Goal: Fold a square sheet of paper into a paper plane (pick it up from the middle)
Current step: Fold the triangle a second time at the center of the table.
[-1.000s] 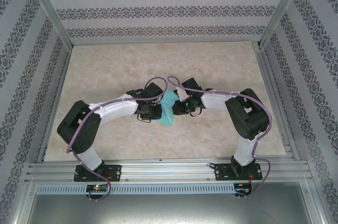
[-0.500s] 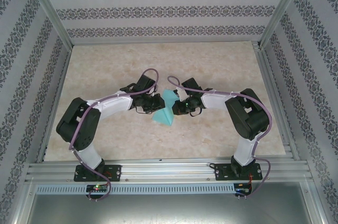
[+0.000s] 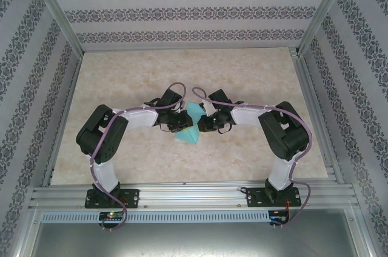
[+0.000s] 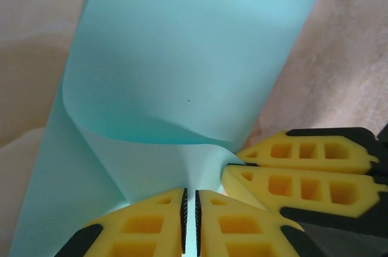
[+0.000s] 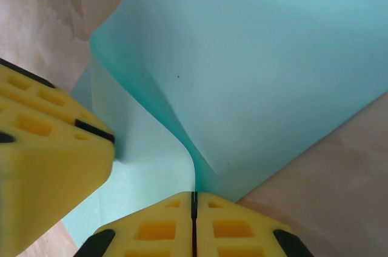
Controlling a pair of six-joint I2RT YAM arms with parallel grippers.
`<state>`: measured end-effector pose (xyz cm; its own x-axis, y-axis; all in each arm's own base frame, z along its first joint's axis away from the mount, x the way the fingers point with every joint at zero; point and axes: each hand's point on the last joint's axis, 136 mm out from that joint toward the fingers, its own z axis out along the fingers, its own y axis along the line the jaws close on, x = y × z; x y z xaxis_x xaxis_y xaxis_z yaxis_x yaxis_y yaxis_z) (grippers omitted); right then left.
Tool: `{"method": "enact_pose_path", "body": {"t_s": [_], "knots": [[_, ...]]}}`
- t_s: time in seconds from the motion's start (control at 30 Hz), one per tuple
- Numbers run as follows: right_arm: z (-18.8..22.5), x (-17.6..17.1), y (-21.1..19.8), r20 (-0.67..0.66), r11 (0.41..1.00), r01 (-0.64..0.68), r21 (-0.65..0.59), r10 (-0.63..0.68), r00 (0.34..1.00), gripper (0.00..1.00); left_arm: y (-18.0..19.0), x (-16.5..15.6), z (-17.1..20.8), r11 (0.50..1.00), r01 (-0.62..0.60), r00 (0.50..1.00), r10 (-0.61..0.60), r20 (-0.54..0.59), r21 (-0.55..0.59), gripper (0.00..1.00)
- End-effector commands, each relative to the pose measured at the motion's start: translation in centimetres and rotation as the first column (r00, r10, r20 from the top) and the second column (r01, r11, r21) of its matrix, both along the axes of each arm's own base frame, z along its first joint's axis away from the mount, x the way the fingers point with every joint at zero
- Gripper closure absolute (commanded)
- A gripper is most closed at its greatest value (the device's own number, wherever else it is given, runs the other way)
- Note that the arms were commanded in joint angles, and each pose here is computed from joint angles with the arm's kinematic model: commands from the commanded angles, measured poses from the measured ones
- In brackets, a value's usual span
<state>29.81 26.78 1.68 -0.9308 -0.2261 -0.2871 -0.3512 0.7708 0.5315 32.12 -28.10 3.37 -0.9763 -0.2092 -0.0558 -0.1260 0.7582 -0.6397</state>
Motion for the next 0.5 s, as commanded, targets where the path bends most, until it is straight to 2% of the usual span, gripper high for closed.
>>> {"method": "enact_pose_path", "body": {"t_s": [0.0,0.47], "knots": [[-1.2,-0.4,-0.5,-0.033,1.0,0.01,-0.03,-0.011,0.999,0.91,-0.5,0.5,-0.1,1.0,0.002,1.0,-0.002,0.011,-0.024,0.84],[0.5,0.4,0.1,-0.015,1.0,0.019,0.004,-0.019,1.0,0.87,1.2,-1.2,-4.1,0.998,-0.005,0.998,0.009,-0.06,0.064,0.84]]}}
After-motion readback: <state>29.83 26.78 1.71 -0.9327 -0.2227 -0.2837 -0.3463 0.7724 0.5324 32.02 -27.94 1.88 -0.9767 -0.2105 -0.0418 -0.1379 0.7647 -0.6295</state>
